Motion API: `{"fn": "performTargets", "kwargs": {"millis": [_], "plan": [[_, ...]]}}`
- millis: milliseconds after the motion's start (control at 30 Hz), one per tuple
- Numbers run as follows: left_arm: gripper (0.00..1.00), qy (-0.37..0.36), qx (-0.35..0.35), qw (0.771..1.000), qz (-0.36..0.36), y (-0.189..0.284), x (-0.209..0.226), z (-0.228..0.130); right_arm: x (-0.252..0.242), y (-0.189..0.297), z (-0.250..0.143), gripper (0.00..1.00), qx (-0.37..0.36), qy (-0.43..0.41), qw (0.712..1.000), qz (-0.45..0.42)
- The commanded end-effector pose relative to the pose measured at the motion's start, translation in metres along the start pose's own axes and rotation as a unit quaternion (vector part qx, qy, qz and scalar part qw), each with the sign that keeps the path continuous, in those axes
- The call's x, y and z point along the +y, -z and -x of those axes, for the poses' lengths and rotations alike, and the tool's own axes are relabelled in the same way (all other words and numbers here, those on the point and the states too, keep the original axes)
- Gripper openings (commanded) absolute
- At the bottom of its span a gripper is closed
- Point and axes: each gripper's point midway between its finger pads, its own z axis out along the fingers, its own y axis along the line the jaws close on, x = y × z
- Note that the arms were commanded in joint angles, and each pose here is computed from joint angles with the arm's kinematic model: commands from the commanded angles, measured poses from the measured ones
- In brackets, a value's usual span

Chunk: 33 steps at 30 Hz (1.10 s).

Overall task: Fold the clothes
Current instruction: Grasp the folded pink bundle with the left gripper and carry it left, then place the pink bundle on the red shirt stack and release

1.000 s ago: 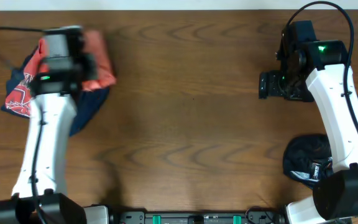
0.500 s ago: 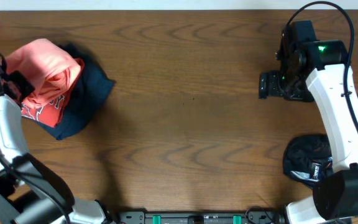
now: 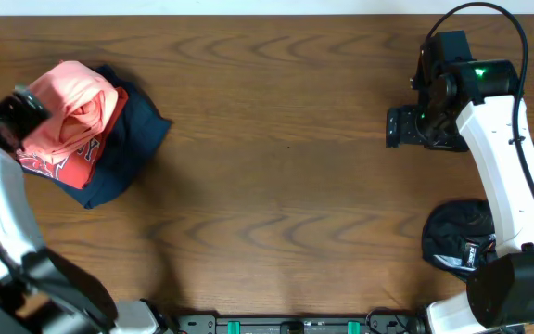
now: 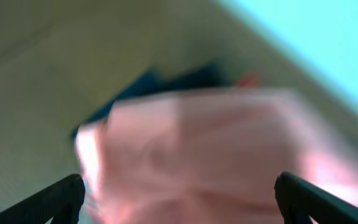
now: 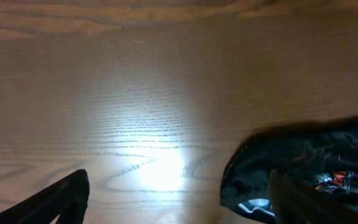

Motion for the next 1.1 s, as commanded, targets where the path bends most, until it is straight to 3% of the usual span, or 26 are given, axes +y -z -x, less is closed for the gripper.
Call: {"fn": "performTargets", "kwargs": {"millis": [0, 100, 200, 400, 467, 500, 533, 567, 633, 700, 833, 933, 1067], "plan": [[0.98, -0.014, -0.059, 0.988, -0.14, 0.046, -0.061, 0.038, -0.004, 0.002, 0.006, 0.9, -0.011, 0.002, 1.0, -0.004], [1.0, -0.007, -0.065, 0.981, -0.181, 0.046, -0.083, 0.042, -0.004, 0.002, 0.006, 0.9, -0.011, 0.002, 1.0, -0.004], [0.95, -0.008, -0.051, 0.979, -0.197, 0.027, -0.101, 0.034, -0.004, 0.002, 0.006, 0.9, -0.011, 0.002, 1.0, -0.004], [0.89, -0.004, 0.066, 0.98, -0.188, -0.031, -0.112, -0.032, -0.004, 0.002, 0.004, 0.9, -0.007, 0.003, 1.0, -0.003], [0.73, 0.013, 0.131, 0.977, -0.169, -0.046, -0.102, -0.066, -0.004, 0.002, 0.002, 0.89, -0.004, 0.003, 1.0, -0.003], [0.57, 0.032, 0.18, 0.97, -0.161, -0.049, -0.098, -0.089, -0.004, 0.002, 0.002, 0.89, -0.004, 0.003, 1.0, -0.003], [0.34, 0.046, 0.226, 0.96, -0.161, -0.047, -0.096, -0.11, -0.004, 0.002, 0.002, 0.9, -0.004, 0.003, 1.0, -0.004], [0.22, 0.059, 0.27, 0.948, -0.16, -0.042, -0.095, -0.131, -0.004, 0.002, 0.003, 0.89, -0.005, 0.003, 1.0, -0.004], [0.14, 0.082, 0.345, 0.923, -0.147, -0.031, -0.09, -0.165, -0.004, 0.002, 0.006, 0.9, -0.011, 0.002, 1.0, -0.002], [0.13, 0.089, 0.376, 0.912, -0.134, -0.026, -0.085, -0.182, -0.003, 0.003, 0.008, 0.89, -0.016, 0.002, 1.0, -0.001], [0.15, 0.091, 0.372, 0.914, -0.134, -0.027, -0.083, -0.18, -0.004, 0.003, 0.008, 0.9, -0.016, 0.001, 1.0, -0.001], [0.42, 0.092, 0.357, 0.919, -0.141, -0.023, -0.083, -0.169, -0.004, 0.002, 0.006, 0.9, -0.011, 0.002, 1.0, -0.002], [0.54, 0.071, 0.322, 0.92, -0.211, 0.003, -0.107, -0.141, -0.006, 0.002, 0.006, 0.9, -0.012, 0.002, 1.0, -0.008]]}}
